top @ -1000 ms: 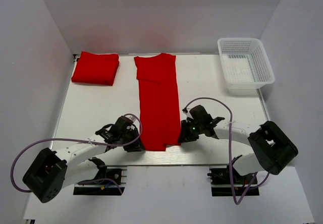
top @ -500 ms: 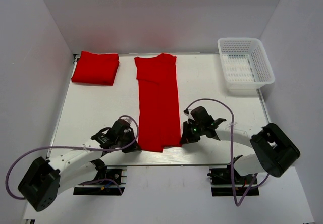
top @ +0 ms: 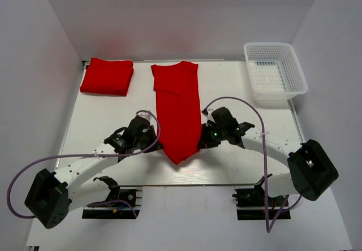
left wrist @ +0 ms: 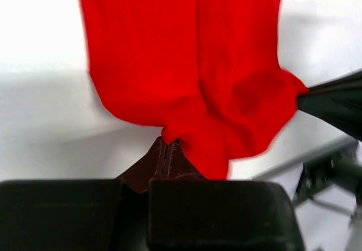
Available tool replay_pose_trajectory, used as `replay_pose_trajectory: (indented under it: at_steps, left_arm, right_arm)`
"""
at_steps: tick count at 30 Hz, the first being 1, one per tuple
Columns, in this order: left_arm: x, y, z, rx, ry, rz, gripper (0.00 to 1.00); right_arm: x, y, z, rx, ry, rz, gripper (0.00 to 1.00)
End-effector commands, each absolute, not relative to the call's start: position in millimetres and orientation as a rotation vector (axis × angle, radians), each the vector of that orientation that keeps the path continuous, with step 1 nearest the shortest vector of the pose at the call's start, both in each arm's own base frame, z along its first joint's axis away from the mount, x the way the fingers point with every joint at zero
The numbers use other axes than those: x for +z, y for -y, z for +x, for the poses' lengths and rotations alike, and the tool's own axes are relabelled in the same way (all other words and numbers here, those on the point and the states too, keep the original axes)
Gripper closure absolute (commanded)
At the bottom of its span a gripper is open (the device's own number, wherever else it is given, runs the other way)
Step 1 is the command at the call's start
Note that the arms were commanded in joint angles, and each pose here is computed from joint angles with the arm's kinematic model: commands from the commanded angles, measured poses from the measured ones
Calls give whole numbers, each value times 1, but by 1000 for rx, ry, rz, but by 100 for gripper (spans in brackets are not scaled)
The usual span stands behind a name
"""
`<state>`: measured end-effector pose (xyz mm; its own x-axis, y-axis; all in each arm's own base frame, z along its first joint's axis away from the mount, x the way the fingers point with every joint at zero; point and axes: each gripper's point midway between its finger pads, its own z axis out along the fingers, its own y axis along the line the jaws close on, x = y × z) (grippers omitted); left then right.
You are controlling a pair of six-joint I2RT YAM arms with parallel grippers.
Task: Fold and stack the t-shirts
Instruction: Fold the folded rectangular tshirt in 1/3 of the way
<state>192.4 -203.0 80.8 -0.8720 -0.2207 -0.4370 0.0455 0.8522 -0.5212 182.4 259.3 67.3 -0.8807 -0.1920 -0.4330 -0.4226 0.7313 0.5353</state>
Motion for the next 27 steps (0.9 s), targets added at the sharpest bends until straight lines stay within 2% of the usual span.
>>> replay_pose_trajectory:
  at_steps: [1, 3, 15, 27]
  left_arm:
    - [103, 196, 237, -574, -2436, -189, 100]
    - [103, 190, 249, -488, -2421, -188, 100]
    - [148, 188, 359, -394, -2222, -233, 100]
    - [134, 195, 423, -431, -2210, -199, 100]
  right_arm:
    - [86, -266, 221, 834, -2522, -448, 100]
    - [91, -271, 240, 828, -2508, -428, 100]
    - [112, -280, 340, 714, -2448, -391, 100]
    - [130, -279, 412, 653, -2367, -409, 100]
